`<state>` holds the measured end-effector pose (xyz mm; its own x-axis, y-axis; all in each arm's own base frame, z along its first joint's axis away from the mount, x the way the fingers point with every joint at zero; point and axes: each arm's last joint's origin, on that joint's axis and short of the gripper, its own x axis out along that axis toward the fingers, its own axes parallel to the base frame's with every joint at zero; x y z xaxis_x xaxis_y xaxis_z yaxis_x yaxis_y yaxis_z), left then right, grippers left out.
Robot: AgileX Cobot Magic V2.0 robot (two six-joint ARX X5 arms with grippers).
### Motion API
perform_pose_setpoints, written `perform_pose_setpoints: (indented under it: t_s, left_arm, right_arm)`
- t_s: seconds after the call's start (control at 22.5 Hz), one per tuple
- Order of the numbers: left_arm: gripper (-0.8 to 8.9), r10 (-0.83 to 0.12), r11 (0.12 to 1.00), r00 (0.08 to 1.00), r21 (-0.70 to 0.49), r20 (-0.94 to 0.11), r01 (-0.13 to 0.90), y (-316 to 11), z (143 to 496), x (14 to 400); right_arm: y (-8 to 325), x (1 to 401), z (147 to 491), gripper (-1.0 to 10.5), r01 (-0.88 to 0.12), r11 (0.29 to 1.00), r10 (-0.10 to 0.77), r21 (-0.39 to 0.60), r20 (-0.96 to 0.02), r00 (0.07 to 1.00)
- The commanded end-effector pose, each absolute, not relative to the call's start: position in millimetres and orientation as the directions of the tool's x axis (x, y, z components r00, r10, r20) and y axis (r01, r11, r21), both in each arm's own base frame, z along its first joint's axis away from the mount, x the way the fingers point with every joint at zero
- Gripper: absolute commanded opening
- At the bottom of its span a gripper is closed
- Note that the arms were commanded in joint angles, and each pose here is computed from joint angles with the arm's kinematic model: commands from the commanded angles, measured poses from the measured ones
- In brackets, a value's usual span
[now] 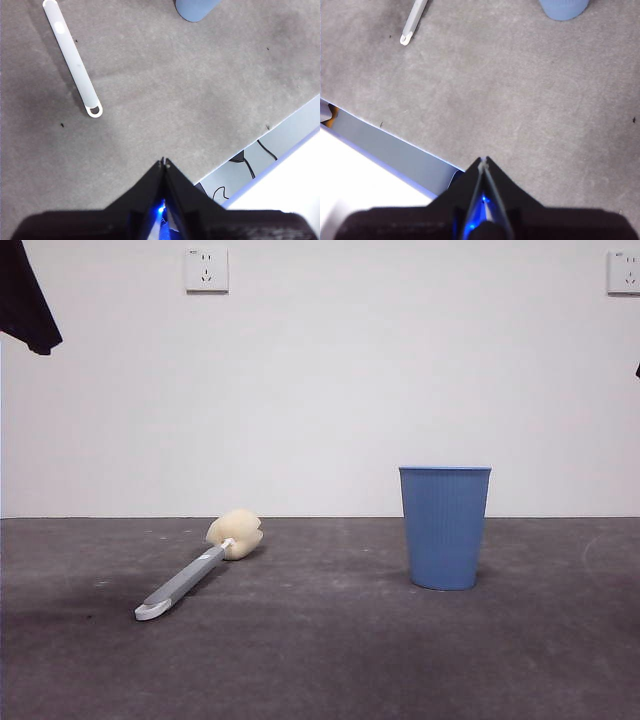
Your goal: Pick up the cup brush,pick up the cup,insert the brush into the cup,clean the cup,put the cup brush back,put the cup back to the fixed position on the table
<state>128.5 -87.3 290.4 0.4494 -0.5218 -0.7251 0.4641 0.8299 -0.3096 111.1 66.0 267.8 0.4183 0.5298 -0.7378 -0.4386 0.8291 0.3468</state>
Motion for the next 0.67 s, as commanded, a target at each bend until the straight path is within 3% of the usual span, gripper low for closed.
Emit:
perform_pose_setpoints:
  t_s: [0.04,0.13,0.22,0.36,0.44,0.53,0.67]
  left_arm:
    - [-0.03,-0.525,0.824,0.442,-0.306,-0.727,0.477,-88,288,128]
    - [-0.03,-0.53,0.821,0.447,-0.305,-0.72,0.482,-87,289,126]
    - [-0.02,-0.488,0.848,0.58,-0.194,-0.652,0.494,-79,300,126]
    - [-0.02,-0.491,0.856,0.805,-0.013,-0.332,0.517,-60,330,128]
    - [-0.02,-0.43,0.898,0.898,0.056,-0.094,0.436,-41,342,120]
    - [-0.03,-0.33,0.942,0.941,0.091,0.073,0.324,-25,338,108]
    - [-0.02,-0.18,0.981,0.97,0.099,0.164,0.165,-10,306,98]
  right_arm:
    - [66,111,270,0.0,-0.437,0.83,0.531,0.348,-0.732,0.426]
    - [66,111,270,0.0,-0.437,0.83,0.531,0.348,-0.732,0.426]
    - [66,111,270,0.0,-0.437,0.83,0.531,0.348,-0.732,0.426]
    - [66,111,270,0.0,-0.437,0.83,0.531,0.348,-0.732,0.427]
    - [66,111,270,0.0,-0.437,0.83,0.531,0.348,-0.732,0.426]
    - [66,111,270,0.0,-0.437,0.83,0.531,0.348,-0.732,0.426]
    - [66,111,270,0.0,-0.437,0.83,0.531,0.348,-0.732,0.426]
